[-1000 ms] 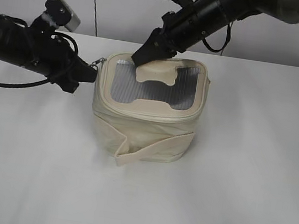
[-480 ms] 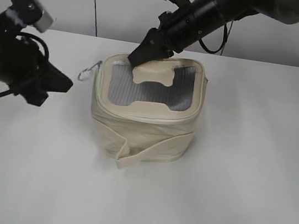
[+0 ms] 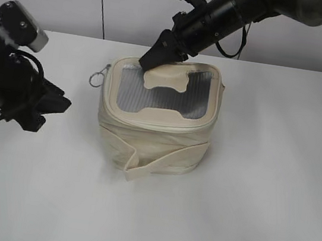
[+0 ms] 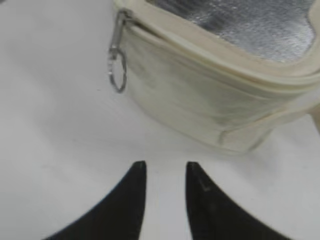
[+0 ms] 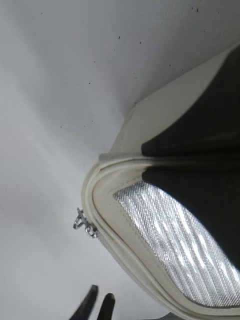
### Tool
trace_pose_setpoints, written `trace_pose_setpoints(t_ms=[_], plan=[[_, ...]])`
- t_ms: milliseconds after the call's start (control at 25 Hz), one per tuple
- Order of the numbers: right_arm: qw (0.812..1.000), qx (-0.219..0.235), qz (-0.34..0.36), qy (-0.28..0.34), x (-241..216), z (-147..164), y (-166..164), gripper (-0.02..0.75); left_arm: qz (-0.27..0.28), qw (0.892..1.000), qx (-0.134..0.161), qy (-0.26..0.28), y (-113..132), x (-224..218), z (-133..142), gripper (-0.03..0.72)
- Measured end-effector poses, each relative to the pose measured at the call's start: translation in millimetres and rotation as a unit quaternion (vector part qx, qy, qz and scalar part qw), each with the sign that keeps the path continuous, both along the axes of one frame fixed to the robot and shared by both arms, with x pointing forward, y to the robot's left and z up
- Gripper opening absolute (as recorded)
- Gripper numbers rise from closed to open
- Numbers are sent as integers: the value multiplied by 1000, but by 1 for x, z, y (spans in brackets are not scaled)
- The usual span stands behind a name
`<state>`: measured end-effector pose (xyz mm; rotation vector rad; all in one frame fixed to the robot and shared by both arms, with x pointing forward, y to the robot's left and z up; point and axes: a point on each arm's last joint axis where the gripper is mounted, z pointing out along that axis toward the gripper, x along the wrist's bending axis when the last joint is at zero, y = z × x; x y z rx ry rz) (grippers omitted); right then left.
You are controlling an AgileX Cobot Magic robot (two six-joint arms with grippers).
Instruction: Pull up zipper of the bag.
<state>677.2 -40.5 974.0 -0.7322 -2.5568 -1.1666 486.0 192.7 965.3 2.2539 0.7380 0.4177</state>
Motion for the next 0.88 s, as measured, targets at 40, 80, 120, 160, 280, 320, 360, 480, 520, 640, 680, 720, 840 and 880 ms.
trace_pose_setpoints(t_ms=[40, 80, 120, 160, 280, 320, 360, 480, 520, 640, 680, 720, 840, 880], plan=[[1000, 0, 0, 0, 0, 0, 0, 48, 4, 1000, 9, -14, 1, 3, 0, 212], [1000, 0, 0, 0, 0, 0, 0, 48, 4, 1000, 19, -24, 2, 5, 0, 311], [1000, 0, 0, 0, 0, 0, 0, 48, 3, 999, 24, -30, 2, 9, -1, 392], [1000, 0, 0, 0, 0, 0, 0, 48, 7, 999, 22, -30, 0, 15, -3, 471], [1000, 0, 0, 0, 0, 0, 0, 48, 9, 1000, 13, -26, -7, 35, -7, 559], [1000, 0, 0, 0, 0, 0, 0, 48, 8, 1000, 12, -26, -9, 43, -9, 563], [1000, 0, 0, 0, 0, 0, 0, 48, 8, 1000, 11, -26, -11, 49, -10, 567], [1000, -1, 0, 0, 0, 0, 0, 48, 4, 1000, 9, -27, -18, 69, -14, 570], [1000, -1, 0, 0, 0, 0, 0, 48, 1, 1000, 7, -29, -20, 74, -14, 567], [1000, -2, -1, -2, 0, -1, 0, 48, -9, 999, 8, -34, -24, 85, -16, 536], [1000, -2, -2, -2, 1, -1, -1, 48, -15, 999, 10, -38, -25, 88, -15, 522], [1000, -2, -4, -3, 1, -1, -1, 48, -23, 999, 13, -41, -26, 91, -16, 505], [1000, -5, -8, -5, 3, -1, -2, 48, -51, 997, 20, -47, -31, 100, -18, 446], [1000, -5, -9, -6, 3, -1, -2, 48, -55, 997, 22, -49, -32, 104, -19, 420]])
